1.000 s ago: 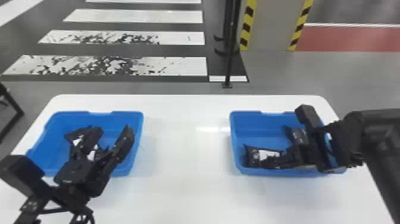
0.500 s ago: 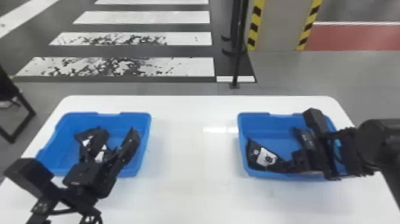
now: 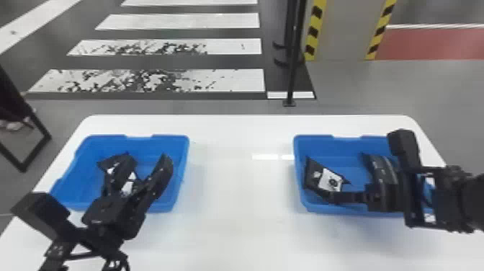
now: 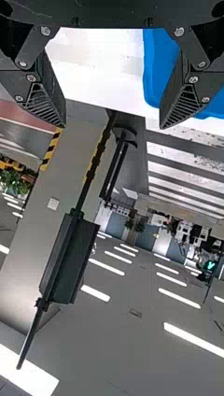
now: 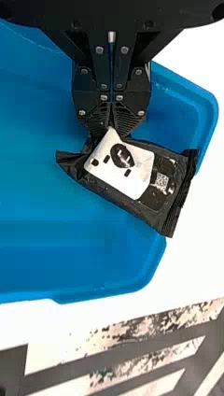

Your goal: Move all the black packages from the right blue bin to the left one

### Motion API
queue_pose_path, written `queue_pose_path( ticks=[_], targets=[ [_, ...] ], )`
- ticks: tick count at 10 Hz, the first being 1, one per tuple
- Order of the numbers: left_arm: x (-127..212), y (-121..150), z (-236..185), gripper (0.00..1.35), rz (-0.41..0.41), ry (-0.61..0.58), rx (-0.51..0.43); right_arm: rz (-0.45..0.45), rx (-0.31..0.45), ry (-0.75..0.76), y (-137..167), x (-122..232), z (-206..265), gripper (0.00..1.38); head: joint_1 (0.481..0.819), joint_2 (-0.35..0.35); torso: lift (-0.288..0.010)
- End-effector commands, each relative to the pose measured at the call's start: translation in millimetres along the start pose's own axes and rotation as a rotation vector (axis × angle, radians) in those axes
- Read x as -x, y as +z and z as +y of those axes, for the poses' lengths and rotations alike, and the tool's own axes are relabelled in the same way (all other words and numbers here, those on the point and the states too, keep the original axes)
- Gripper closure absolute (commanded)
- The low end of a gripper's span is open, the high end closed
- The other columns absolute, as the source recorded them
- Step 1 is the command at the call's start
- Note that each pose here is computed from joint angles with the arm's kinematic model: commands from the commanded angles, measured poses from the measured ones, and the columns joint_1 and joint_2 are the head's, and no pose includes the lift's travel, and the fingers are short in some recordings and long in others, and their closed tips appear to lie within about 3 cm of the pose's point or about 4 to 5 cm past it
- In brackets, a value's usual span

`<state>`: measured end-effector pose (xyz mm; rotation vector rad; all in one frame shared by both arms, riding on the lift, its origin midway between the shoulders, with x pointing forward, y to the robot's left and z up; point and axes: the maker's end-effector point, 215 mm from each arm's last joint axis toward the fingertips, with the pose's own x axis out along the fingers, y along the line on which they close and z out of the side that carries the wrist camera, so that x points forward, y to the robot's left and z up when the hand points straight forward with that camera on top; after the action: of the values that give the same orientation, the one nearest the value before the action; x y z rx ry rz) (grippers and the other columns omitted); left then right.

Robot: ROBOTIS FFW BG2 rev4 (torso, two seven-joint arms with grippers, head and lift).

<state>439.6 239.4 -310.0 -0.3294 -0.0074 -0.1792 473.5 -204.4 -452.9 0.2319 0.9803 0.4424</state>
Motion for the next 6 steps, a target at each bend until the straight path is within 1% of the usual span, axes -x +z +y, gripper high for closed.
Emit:
queue_pose_path(
  ticks=[1,2,3,4,5,6],
  targets=[
    [0.0,1.1,-0.2,0.32,-0.007,0.001,0.004,-0.055,0.023,0.009,12.6,9.8,8.3,1.12,0.695,0.043,-0.140],
    [0.3,5.8,0.5,0.32,-0.022,0.001,-0.003,-0.111,0.046,0.036,28.4,17.2,20.5,1.12,0.695,0.044,-0.140],
    [0.3,7.1,0.3,0.32,-0.030,0.003,0.000,-0.189,0.079,0.078,54.1,29.7,34.9,1.12,0.695,0.052,-0.140],
    [-1.2,11.8,-5.7,0.31,-0.048,-0.009,0.004,-0.248,0.101,0.142,75.7,39.0,54.1,1.12,0.695,0.059,-0.140],
    [-4.1,18.3,-17.9,0.31,-0.075,-0.033,0.033,-0.284,0.119,0.203,90.1,45.7,72.2,1.12,0.695,0.070,-0.140],
    [-7.0,24.3,-36.2,0.31,-0.106,-0.069,0.087,-0.297,0.133,0.272,98.5,46.1,94.2,1.12,0.695,0.078,-0.140]
  ],
)
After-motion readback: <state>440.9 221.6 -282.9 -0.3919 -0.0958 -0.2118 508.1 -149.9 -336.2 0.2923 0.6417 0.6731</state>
